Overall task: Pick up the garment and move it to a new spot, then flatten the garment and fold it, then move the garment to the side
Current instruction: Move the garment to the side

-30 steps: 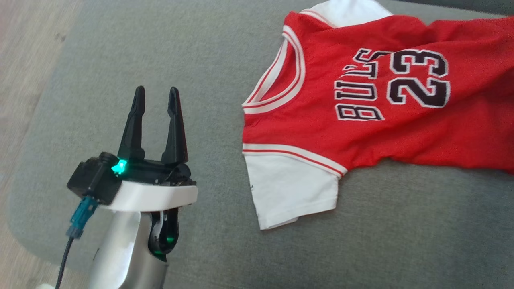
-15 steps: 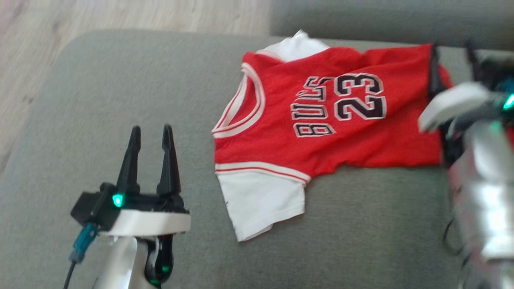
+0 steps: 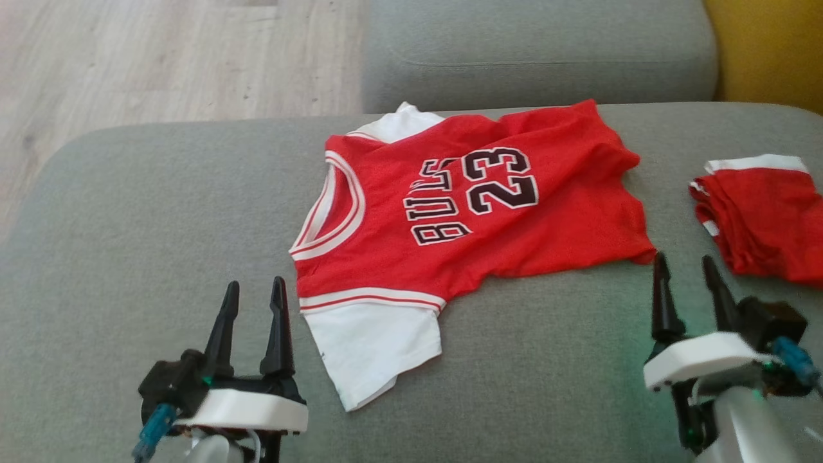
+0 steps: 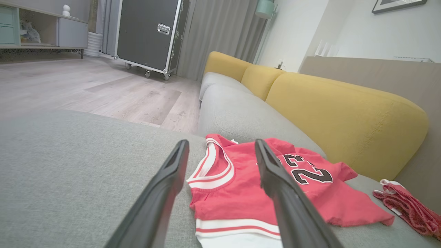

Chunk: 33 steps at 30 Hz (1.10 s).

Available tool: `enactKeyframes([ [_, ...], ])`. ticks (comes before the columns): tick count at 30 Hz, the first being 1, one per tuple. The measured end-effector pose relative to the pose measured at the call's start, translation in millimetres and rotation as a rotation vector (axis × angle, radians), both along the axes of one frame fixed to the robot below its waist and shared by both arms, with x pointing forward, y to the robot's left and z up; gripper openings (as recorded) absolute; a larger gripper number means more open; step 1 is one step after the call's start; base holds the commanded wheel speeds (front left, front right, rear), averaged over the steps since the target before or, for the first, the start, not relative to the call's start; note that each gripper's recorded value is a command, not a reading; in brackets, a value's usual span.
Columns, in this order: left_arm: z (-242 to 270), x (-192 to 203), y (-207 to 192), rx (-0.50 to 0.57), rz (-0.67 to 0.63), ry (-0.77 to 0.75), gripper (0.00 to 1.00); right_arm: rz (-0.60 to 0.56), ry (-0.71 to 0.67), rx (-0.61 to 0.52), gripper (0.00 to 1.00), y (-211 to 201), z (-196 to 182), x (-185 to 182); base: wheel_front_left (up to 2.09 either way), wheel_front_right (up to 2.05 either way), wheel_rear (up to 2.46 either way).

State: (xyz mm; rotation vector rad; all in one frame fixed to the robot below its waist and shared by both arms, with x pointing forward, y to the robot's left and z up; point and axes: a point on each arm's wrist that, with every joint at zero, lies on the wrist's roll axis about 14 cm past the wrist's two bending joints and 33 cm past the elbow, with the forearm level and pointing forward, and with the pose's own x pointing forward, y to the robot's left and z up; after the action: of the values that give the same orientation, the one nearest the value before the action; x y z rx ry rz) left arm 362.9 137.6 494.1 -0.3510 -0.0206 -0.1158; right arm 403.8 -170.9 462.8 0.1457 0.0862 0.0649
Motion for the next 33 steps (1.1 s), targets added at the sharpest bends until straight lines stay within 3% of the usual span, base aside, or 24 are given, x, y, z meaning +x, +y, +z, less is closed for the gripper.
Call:
enactKeyframes([
  [6,-17.2,-0.5,-14.8,0.011,-0.046,0.054,1.00,0.012,-0.035,0.002,1.00,3.8,9.8,-6.3,0.00,0.00,0.00],
  [13,-85.9,-17.9,-41.2,0.043,-0.156,0.318,1.00,-0.005,-0.039,0.012,1.00,-1.7,10.4,-6.8,0.00,0.00,0.00],
  [22,-122.2,-29.0,-58.1,0.080,-0.254,0.522,1.00,-0.031,-0.030,0.019,1.00,-10.0,7.2,-9.1,0.00,0.00,0.00],
  [28,-127.0,-30.0,-69.0,0.102,-0.313,0.572,1.00,-0.045,-0.031,0.019,1.00,-15.0,7.8,-11.0,0.00,0.00,0.00],
  [29,-127.0,-29.9,-71.0,0.107,-0.323,0.576,0.92,-0.047,-0.032,0.019,1.00,-15.8,7.8,-11.2,0.00,0.00,0.00],
  [30,-127.3,-30.3,-73.1,0.108,-0.334,0.581,0.52,-0.049,-0.031,0.018,1.00,-16.4,7.7,-11.5,0.00,0.00,0.00],
  [31,-127.5,-30.7,-75.4,0.106,-0.346,0.587,0.22,-0.051,-0.031,0.018,1.00,-17.0,7.6,-11.8,0.00,0.00,0.00],
  [32,-127.4,-30.3,-76.5,0.106,-0.352,0.591,0.00,-0.052,-0.030,0.018,1.00,-17.5,7.4,-12.0,0.00,0.00,0.00],
  [33,-127.4,-30.2,-77.4,0.097,-0.356,0.595,0.00,-0.053,-0.029,0.018,1.00,-17.8,7.1,-12.1,0.00,0.00,0.00],
])
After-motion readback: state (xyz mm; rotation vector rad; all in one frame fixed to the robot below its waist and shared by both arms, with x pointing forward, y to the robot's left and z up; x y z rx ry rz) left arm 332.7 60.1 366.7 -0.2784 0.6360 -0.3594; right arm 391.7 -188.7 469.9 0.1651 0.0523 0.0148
